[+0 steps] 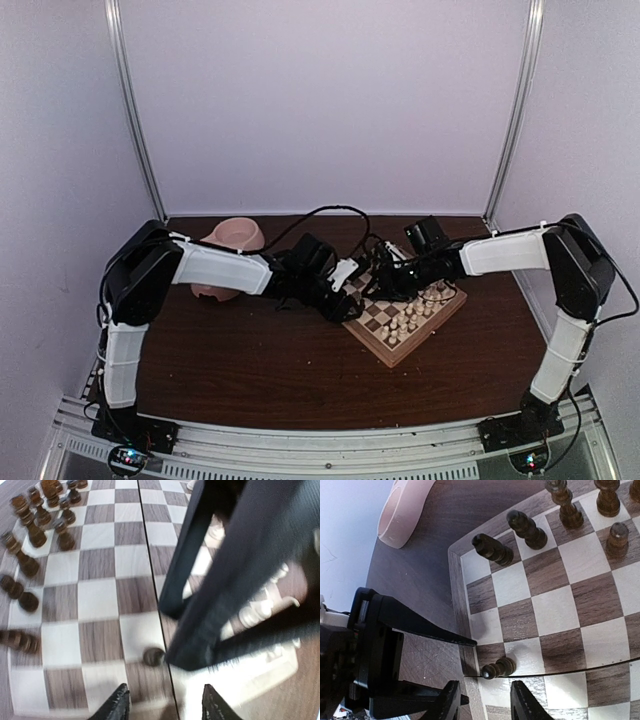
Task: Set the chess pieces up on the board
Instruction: Place the pawn on the chessboard.
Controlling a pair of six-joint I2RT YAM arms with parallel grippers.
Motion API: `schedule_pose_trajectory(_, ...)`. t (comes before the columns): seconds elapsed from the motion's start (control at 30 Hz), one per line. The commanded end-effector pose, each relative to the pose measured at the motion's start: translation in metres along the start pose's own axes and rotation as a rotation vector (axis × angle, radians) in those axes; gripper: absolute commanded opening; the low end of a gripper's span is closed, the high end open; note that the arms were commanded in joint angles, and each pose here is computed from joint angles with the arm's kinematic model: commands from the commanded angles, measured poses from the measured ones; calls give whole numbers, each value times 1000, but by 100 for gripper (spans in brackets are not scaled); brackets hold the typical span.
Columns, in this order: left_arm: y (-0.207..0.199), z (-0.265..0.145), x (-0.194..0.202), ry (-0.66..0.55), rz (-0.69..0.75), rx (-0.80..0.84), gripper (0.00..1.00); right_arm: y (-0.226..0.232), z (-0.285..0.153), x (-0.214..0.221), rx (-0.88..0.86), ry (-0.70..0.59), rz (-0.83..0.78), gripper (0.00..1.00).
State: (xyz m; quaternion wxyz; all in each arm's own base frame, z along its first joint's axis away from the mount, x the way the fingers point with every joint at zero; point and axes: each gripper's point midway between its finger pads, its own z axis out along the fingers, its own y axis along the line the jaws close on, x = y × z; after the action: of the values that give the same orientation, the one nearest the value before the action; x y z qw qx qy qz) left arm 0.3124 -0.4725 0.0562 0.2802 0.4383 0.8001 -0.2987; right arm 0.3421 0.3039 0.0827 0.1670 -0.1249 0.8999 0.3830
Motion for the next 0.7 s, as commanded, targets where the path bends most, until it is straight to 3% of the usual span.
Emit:
schedule_pose_trajectory(0.0,-13,-45,-32,-96,42,-34,52,13,-26,-15,51,-57,-123,37)
schedule_pose_trajectory(0.3,10,-121,-32,-142,-6,-228,54,18,-33,-11,176,-20,-257,37)
schedule_pose_trajectory(0.67,132,-248,1,-225,-358,-529,52,25,-14,-9,382,63,-431,37)
